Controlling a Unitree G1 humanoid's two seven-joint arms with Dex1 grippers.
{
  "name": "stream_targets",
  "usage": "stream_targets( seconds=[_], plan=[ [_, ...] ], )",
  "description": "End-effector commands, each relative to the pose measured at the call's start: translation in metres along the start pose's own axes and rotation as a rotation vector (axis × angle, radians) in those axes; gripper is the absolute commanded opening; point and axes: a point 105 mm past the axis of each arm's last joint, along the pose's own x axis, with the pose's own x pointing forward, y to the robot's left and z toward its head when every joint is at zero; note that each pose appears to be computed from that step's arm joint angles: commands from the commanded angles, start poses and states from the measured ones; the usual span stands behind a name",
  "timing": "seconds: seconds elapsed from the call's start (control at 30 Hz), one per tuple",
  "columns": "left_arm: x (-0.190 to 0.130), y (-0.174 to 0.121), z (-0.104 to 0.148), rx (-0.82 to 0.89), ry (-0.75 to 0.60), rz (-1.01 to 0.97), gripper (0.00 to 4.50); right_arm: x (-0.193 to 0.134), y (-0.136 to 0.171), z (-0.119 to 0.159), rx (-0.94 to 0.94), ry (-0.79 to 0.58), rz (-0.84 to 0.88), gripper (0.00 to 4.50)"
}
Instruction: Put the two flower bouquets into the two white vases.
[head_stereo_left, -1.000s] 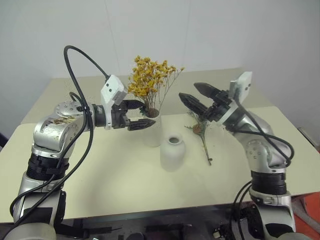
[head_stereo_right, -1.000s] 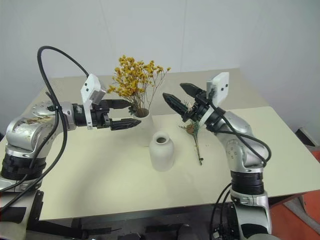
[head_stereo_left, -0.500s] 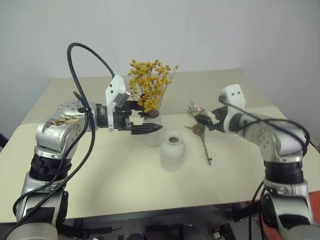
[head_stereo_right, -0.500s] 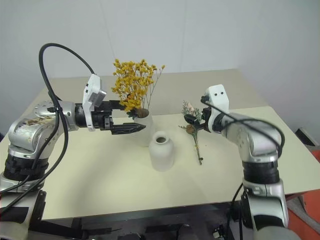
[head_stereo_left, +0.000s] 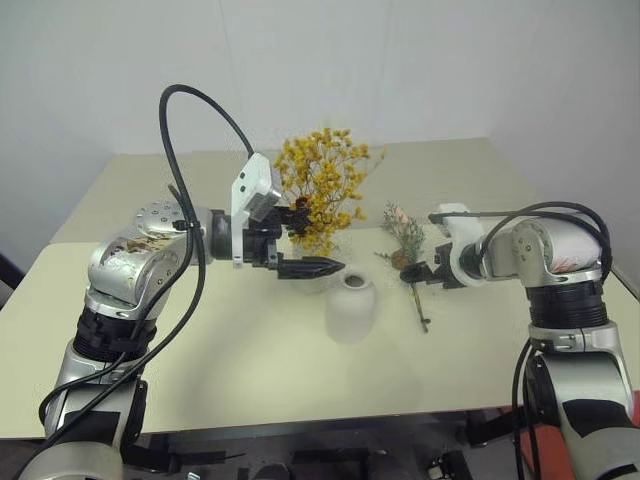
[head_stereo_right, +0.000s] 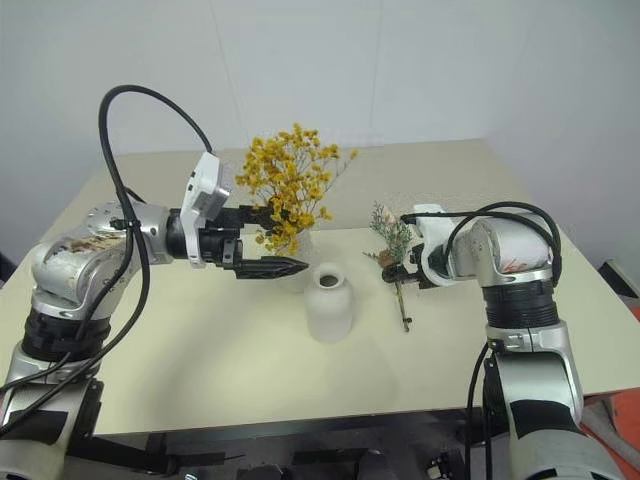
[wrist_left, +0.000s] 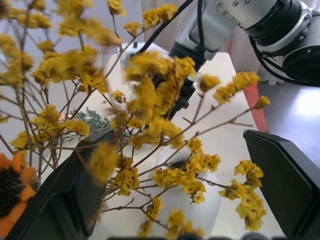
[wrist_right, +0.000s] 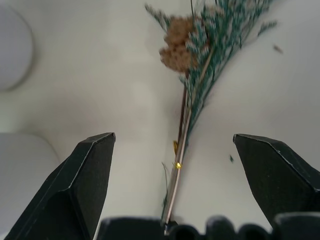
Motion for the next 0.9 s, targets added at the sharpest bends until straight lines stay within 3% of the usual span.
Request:
stream_targets(
  seconds=[0.03, 0.17, 0.9],
  plan=[
    [0.006, -0.010, 0.012, 0.046, -0.012, -0.041, 4.50, -0.002, 0.003, 0.001, -0.019, 0.013, 0.015, 4.48],
    [0.007, -0.015, 0.015, 0.070, 0.000, -0.052, 4.50, 0.004, 0.012, -0.008, -0.056, 0.045, 0.042, 4.48],
    [-0.053, 0.025, 0.067, 0.195, -0.046, 0.240, 4.50, 0.012, 0.022, -0.009, -0.048, 0.037, 0.066, 4.48]
  ],
)
